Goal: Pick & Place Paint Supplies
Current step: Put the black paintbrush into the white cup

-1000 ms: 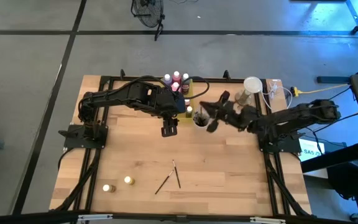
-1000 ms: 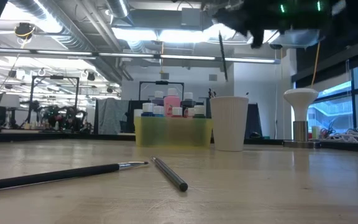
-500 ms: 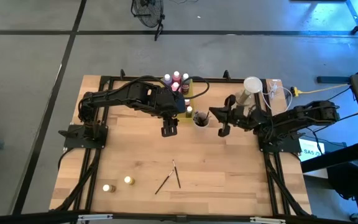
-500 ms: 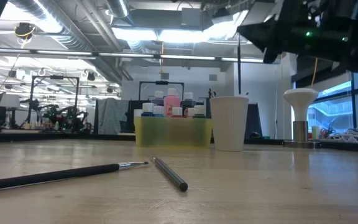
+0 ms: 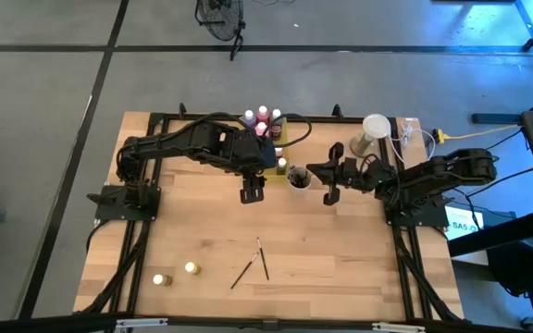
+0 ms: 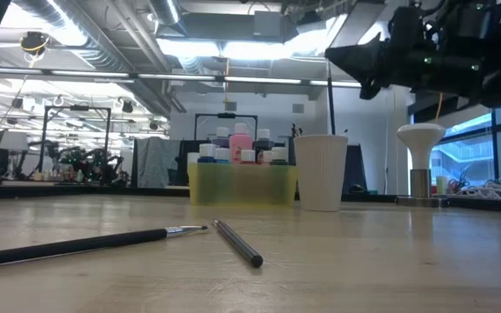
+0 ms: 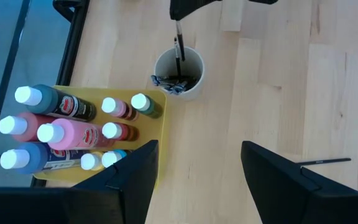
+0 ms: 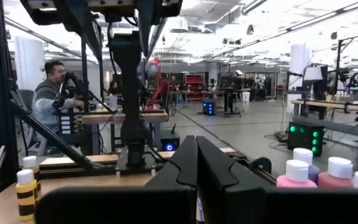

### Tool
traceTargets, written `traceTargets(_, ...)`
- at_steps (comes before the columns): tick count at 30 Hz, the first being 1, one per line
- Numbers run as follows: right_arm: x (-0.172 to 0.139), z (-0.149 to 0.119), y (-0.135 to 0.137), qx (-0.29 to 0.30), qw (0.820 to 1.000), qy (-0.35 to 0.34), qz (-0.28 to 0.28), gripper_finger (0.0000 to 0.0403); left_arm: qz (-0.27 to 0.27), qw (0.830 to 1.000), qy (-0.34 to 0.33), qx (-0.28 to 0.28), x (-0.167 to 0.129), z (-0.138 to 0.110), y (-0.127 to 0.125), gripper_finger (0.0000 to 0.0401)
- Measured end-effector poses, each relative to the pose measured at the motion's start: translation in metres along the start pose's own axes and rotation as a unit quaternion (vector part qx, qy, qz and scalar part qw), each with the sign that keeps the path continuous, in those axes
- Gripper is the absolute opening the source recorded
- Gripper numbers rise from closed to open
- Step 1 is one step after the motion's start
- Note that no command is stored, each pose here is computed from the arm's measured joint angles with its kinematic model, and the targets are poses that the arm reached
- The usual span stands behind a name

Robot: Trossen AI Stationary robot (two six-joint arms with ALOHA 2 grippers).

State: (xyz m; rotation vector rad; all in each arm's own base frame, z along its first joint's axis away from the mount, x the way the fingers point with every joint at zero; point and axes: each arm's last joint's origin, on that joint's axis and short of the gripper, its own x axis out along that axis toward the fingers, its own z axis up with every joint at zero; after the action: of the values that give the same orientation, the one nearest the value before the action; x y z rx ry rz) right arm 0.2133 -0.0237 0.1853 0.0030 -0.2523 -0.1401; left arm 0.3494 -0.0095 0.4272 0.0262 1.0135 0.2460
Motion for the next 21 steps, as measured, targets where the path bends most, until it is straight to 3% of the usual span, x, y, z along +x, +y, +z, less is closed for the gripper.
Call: traceTargets(21,-0.0002,-0.0063,0.0009,0.052,0.998,0.034,0.018,0.0020,0.000,1.000,0.000,0.000,0.0000,0.0000,0.0001,0.0226)
